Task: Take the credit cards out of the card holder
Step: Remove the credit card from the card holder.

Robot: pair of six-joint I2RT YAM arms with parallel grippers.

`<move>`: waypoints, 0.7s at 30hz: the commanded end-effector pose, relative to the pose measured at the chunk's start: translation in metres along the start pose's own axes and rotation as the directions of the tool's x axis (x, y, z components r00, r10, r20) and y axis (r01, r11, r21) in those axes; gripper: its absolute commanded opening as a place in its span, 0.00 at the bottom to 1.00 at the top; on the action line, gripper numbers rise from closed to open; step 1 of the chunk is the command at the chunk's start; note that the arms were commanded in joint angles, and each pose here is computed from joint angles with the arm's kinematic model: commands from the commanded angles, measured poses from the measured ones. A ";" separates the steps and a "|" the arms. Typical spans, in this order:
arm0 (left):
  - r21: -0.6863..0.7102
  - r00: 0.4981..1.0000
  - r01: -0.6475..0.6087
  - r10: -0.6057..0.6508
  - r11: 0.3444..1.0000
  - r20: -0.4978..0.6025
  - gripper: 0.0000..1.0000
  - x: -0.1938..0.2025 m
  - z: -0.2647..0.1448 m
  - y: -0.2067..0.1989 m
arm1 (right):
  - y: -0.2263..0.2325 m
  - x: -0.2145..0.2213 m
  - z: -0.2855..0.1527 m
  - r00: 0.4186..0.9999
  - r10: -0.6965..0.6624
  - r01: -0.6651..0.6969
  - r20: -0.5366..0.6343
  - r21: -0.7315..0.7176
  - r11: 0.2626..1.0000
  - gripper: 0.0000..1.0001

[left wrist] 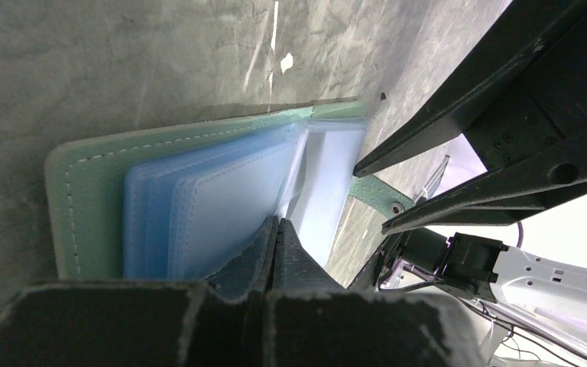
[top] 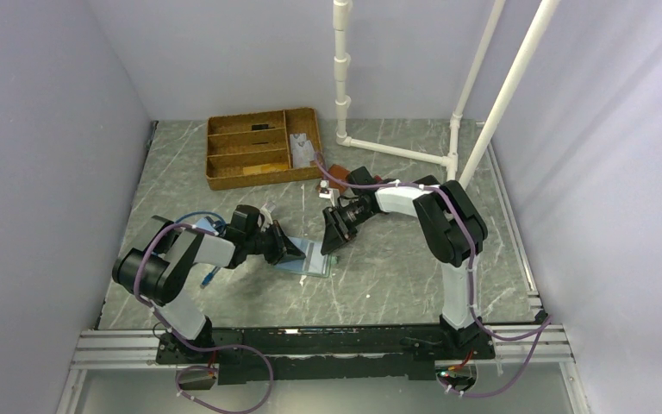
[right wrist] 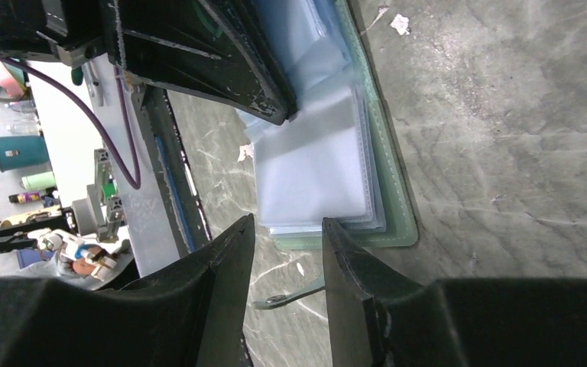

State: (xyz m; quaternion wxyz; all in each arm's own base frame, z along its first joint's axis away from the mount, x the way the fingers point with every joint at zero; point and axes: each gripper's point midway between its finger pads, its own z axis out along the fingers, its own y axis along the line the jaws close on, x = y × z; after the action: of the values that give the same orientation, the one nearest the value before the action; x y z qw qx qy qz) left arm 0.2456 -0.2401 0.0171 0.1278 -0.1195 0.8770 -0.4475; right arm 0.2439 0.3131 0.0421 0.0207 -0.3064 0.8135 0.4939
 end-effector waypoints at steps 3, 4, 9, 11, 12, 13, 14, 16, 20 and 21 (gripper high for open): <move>-0.174 1.000 0.027 -0.026 0.984 0.007 0.00 0.009 0.003 0.046 | -0.003 -0.002 -0.001 1.000 -0.027 0.027 -0.002 0.019 0.999 0.40; -0.172 1.000 0.026 -0.026 0.985 0.006 0.00 0.009 0.003 0.046 | -0.001 -0.003 -0.002 0.999 -0.039 0.039 -0.003 0.007 0.999 0.41; -0.174 1.000 0.029 -0.028 0.984 0.003 0.00 0.010 0.003 0.047 | 0.011 -0.001 -0.006 0.996 -0.088 0.088 -0.010 -0.045 0.995 0.41; -0.174 1.000 0.028 -0.028 0.984 0.004 0.00 0.009 0.004 0.047 | 0.011 -0.001 -0.005 0.996 -0.089 0.088 -0.013 -0.046 0.995 0.41; -0.174 1.000 0.028 -0.028 0.984 0.003 0.00 0.010 0.004 0.048 | 0.010 0.000 -0.005 0.996 -0.087 0.086 -0.013 -0.044 0.995 0.41; -0.172 1.000 0.029 -0.029 0.985 0.003 0.00 0.010 0.004 0.047 | 0.009 0.000 -0.004 0.997 -0.082 0.081 -0.012 -0.042 0.996 0.41; -0.171 1.000 0.028 -0.028 0.985 0.004 0.00 0.009 0.004 0.047 | 0.009 -0.001 -0.004 0.997 -0.073 0.073 -0.011 -0.043 0.996 0.41; -0.169 1.000 0.027 -0.027 0.985 0.004 0.00 0.010 0.004 0.047 | 0.009 -0.002 -0.003 0.998 -0.067 0.067 -0.005 -0.043 0.997 0.42; -0.161 1.000 0.029 -0.029 0.987 0.003 0.00 0.009 0.005 0.046 | 0.009 -0.006 0.002 0.999 -0.042 0.042 0.006 -0.031 0.999 0.42; -0.159 1.000 0.031 -0.031 0.987 0.001 0.00 0.009 0.005 0.046 | 0.009 -0.006 0.004 0.999 -0.036 0.036 0.006 -0.029 0.999 0.42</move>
State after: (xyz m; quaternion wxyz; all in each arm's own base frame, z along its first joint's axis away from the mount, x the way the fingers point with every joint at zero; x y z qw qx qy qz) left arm 0.2455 -0.2411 0.0169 0.1264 -0.1175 0.8760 -0.4505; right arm 0.2366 0.3097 0.0390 0.0107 -0.3186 0.8096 0.4929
